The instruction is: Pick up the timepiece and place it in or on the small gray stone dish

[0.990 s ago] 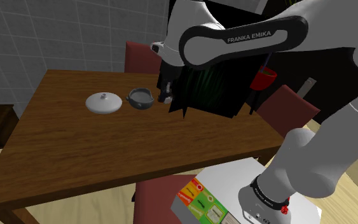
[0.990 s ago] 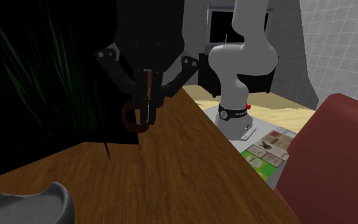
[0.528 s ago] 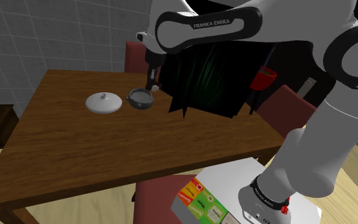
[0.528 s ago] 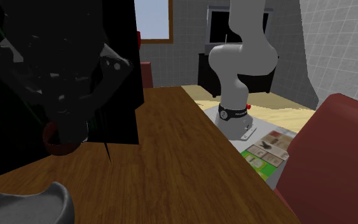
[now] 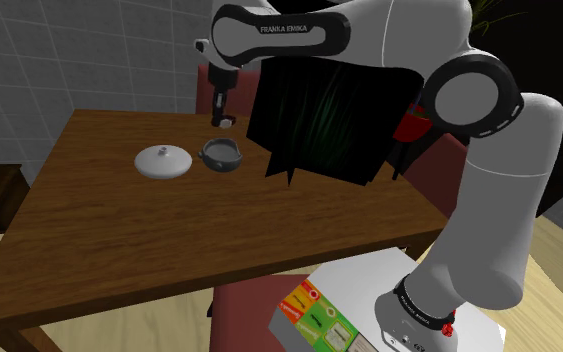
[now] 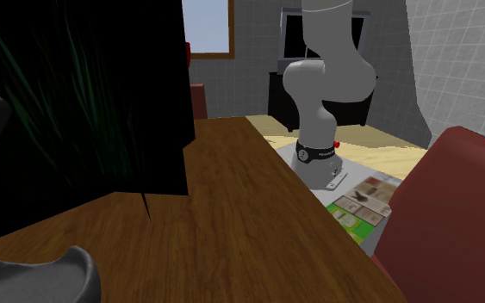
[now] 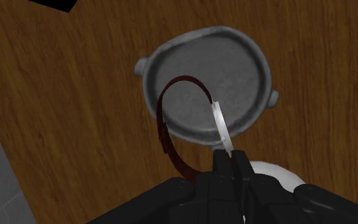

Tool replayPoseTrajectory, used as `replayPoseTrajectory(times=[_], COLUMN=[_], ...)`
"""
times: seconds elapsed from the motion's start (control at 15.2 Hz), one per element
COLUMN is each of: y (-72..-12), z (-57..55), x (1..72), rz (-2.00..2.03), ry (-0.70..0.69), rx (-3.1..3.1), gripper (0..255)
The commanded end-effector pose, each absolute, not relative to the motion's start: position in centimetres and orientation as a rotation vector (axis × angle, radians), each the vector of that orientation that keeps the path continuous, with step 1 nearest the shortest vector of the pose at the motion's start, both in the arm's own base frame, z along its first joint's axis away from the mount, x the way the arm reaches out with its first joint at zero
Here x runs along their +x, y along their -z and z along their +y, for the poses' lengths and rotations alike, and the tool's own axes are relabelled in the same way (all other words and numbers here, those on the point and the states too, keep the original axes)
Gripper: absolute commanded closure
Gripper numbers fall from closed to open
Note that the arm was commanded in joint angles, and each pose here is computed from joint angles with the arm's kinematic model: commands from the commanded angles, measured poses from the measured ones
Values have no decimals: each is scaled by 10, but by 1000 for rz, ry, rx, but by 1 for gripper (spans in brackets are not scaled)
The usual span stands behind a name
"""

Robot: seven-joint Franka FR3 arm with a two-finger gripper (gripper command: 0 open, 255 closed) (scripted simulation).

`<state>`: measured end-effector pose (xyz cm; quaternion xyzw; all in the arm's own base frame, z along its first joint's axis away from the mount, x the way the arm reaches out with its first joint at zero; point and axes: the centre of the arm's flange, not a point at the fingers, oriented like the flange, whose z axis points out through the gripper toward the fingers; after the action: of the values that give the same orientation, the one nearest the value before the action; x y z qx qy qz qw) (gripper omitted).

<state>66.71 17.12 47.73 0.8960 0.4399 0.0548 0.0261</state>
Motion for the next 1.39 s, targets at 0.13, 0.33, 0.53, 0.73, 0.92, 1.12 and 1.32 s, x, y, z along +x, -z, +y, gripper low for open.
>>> replayPoseTrajectory(times=[0.13,0.33,0.53,0.73,0.92,1.12,1.32], y=[-456,-440,-425,-409,-395,-395,-395], z=[171,171,171,171,171,171,171], x=[671,671,671,671,671,671,671], rz=[1360,1360,1360,1360,1360,1360,1360], ry=[-170,-170,-170,-170,-170,-170,-170], rx=[2769,2769,2769,2769,2769,2769,2769], gripper=[255,255,255,255,255,255,255])
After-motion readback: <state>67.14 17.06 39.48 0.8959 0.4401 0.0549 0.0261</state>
